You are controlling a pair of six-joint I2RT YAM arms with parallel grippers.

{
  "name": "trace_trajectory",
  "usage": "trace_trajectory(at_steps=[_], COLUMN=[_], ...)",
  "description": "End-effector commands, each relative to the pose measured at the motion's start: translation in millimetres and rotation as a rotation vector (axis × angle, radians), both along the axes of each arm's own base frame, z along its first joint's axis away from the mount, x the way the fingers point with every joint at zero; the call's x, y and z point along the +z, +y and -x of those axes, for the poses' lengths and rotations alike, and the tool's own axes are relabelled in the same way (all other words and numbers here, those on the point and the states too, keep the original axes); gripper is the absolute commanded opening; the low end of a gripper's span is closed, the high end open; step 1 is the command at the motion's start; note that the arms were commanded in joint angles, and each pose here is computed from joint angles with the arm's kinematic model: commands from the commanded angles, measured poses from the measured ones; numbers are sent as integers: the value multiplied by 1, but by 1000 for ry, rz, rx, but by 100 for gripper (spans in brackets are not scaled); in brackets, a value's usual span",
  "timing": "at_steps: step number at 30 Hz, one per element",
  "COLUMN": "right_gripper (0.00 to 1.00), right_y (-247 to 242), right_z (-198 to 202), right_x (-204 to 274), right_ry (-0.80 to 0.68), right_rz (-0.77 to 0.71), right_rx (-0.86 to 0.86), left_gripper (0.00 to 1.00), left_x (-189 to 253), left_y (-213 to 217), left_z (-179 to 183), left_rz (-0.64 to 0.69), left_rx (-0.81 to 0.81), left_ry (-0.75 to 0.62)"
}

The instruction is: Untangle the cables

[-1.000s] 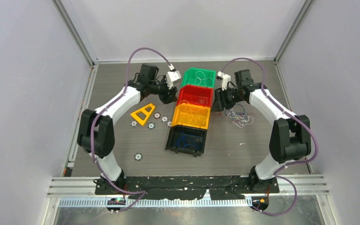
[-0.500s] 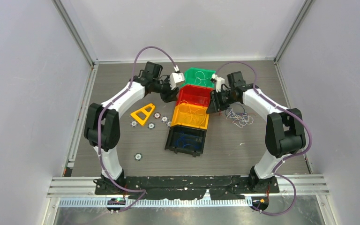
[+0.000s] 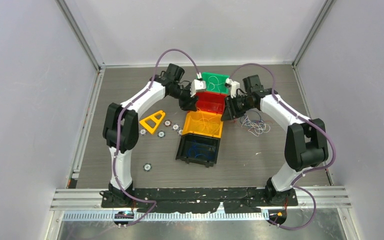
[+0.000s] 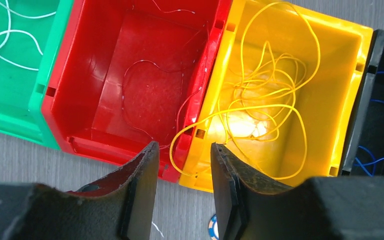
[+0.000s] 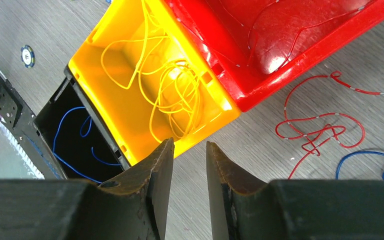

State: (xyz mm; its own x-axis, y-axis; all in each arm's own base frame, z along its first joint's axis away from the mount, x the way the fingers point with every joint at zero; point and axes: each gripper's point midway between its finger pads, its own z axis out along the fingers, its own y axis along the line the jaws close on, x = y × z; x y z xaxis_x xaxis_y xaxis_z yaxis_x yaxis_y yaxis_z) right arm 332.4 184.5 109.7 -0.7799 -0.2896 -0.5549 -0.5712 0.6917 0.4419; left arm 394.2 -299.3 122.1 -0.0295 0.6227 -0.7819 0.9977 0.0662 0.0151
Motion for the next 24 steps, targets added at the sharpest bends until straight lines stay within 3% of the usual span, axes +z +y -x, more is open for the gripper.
trace_trajectory(at_steps=[1,7,13,24], right_gripper=[36,37,37,37], right_y=[2,0,-1,-4], right_z=[-5,2,5,3], right_x=[48,52,53,54], right_ry=[-152,-162,-166,-175], right_rz=[-20,-14,-11,3], right_rx=[41,53,52,48], left_gripper=[44,52,51,45], left_x=[15,5,-7,-7], left_y=[0,10,15,9], left_z=[7,2,-11,-18], left_rz=[56,83,92,95], left_rx=[29,164,250,267], left_ry=[112,223,301,382])
